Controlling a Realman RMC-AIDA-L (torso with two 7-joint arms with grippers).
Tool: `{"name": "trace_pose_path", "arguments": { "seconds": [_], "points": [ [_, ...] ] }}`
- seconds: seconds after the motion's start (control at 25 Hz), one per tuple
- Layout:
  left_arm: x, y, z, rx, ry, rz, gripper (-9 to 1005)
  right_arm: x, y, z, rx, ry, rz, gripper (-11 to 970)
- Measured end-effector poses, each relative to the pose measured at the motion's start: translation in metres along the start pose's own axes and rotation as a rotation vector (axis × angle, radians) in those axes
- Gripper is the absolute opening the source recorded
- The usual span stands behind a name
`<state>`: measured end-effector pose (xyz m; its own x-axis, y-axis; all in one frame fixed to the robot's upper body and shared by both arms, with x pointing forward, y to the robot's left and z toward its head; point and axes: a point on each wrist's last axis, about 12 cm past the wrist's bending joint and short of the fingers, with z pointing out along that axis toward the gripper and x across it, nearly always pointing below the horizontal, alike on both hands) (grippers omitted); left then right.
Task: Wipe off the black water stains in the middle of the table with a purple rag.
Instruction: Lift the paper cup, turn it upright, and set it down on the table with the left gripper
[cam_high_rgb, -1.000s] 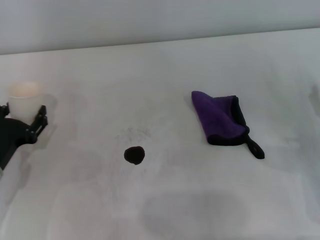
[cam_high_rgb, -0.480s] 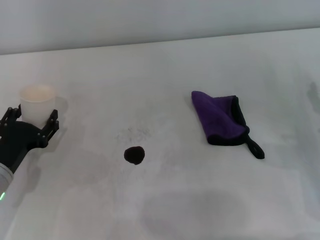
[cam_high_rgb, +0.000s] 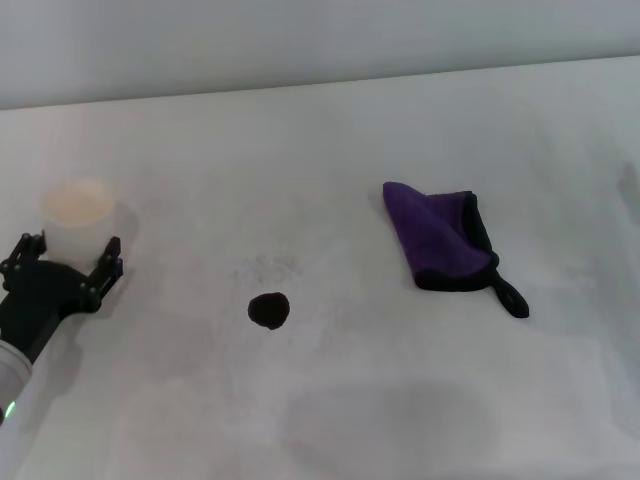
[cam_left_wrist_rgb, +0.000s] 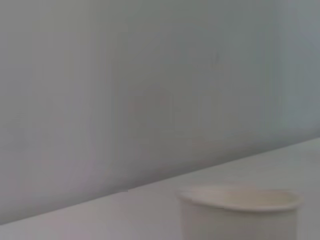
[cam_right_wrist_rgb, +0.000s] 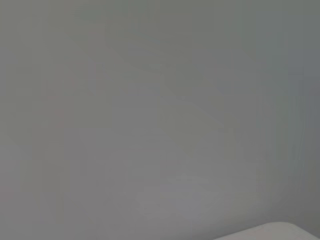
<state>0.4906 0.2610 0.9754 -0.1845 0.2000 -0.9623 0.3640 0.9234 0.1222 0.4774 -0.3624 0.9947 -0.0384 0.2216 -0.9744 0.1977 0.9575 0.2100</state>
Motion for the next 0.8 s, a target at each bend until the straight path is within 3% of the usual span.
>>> {"name": "trace_pose_path", "arguments": {
  "seconds": [0.72,0.8],
  "points": [
    [0.009,-0.015,-0.013,0.008,0.011,0.001,751,0.002,0.003,-0.002,-0.013,0.007,0.004,778],
    [0.009,-0.018,-0.015,0.013,0.0,-0.006,864,0.002,0.003,-0.002,-0.013,0.006,0.004,777]
  ]
}}
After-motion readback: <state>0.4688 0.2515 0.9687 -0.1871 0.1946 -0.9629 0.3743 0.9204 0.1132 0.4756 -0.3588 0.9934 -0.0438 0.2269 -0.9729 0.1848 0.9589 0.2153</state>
